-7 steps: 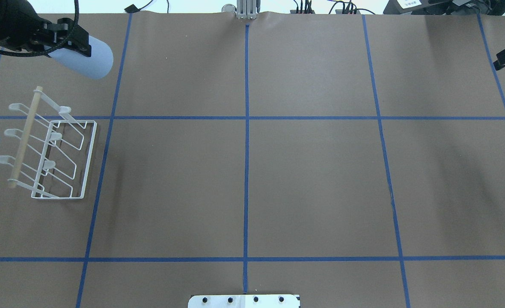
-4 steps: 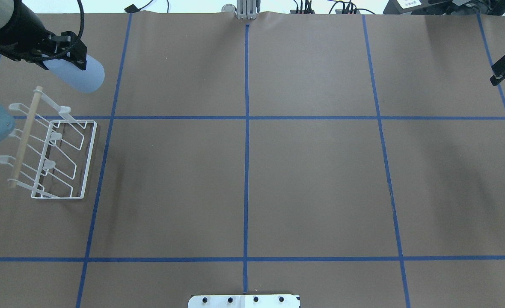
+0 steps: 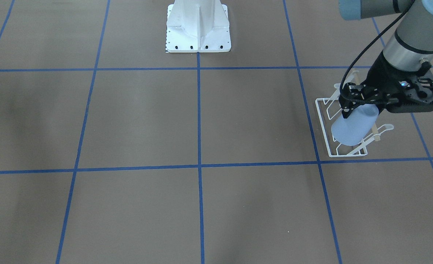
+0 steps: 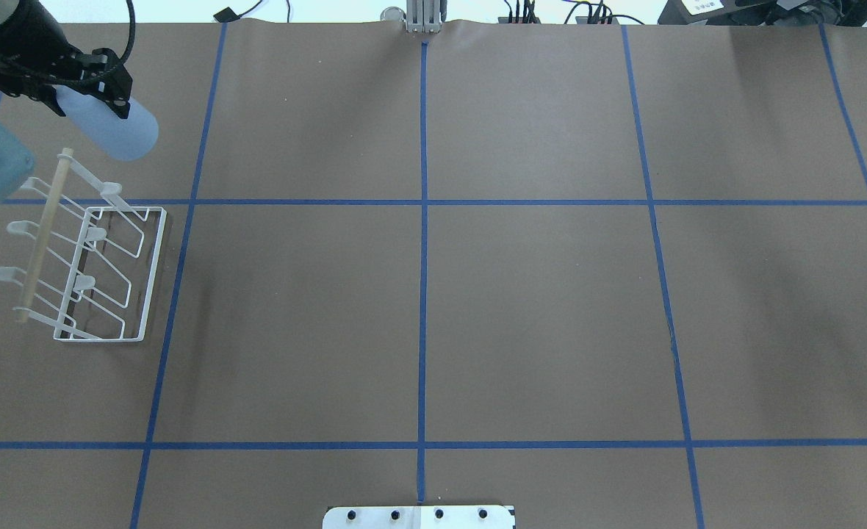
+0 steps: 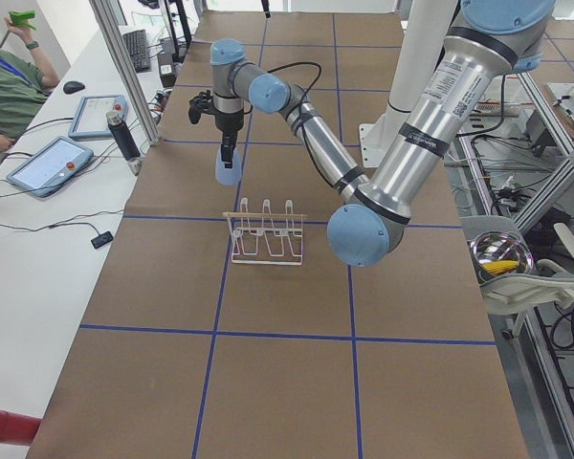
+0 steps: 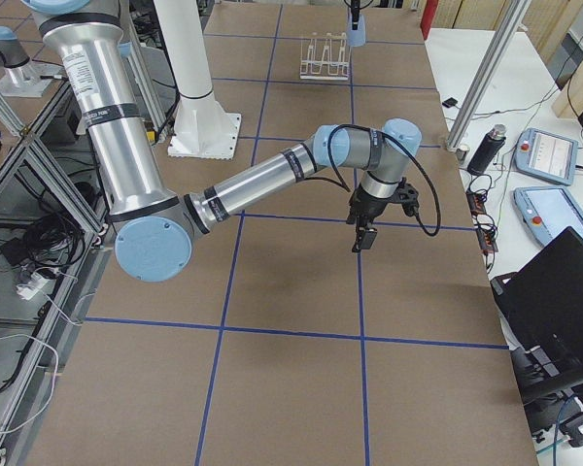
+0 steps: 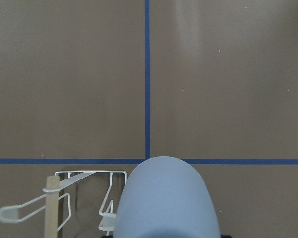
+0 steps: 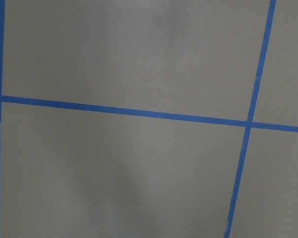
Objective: Hang cup on cup holder
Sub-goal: 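Lower the cup onto the rack's top hook with the left gripper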
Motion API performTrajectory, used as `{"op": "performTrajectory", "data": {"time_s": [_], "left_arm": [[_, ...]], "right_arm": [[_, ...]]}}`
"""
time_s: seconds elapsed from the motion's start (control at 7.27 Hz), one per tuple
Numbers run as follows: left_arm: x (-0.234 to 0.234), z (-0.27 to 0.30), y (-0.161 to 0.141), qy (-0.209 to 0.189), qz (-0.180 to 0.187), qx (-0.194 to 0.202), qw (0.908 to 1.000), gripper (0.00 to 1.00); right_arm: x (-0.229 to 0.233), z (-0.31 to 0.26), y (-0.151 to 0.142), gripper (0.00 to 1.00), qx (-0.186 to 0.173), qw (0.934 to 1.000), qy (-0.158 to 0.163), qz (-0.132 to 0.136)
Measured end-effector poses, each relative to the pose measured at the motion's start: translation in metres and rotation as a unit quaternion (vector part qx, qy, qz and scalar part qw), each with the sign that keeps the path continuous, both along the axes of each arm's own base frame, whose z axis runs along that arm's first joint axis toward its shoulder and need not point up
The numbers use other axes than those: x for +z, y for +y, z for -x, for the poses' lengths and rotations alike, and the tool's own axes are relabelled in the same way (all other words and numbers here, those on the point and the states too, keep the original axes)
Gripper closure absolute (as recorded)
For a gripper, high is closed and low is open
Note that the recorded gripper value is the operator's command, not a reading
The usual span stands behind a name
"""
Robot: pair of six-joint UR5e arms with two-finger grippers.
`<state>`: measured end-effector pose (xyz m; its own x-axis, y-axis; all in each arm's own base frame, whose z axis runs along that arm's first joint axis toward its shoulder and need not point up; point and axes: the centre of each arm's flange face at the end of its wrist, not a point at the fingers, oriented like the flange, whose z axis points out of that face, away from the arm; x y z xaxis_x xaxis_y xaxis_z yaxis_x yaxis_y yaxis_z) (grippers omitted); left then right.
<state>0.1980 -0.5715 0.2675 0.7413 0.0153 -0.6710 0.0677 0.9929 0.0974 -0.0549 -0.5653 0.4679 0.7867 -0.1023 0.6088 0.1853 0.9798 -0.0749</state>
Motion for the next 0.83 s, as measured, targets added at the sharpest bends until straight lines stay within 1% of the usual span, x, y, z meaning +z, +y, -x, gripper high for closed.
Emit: {"op": "performTrajectory", "data": {"time_s": [0.28,0.55,0.83], "left_arm": [[0.016,0.001,-0.013,-0.013,0.004,0.013,0.9998,1.0],[0.03,-0.001,-0.018,-0.022,0.01,0.023,0.9994,1.0],[0.034,-0.003,-0.017,-0.024,0.013,0.027,0.9993,1.0]], "right_arm": [[0.015,-0.003,0.009,0.0,-0.001,0.9999,0.004,0.013],[0.021,-0.003,0.013,0.0,-0.001,0.9998,0.004,0.017],[0.021,-0.003,0.013,0.0,-0.001,0.9998,0.003,0.017]]}}
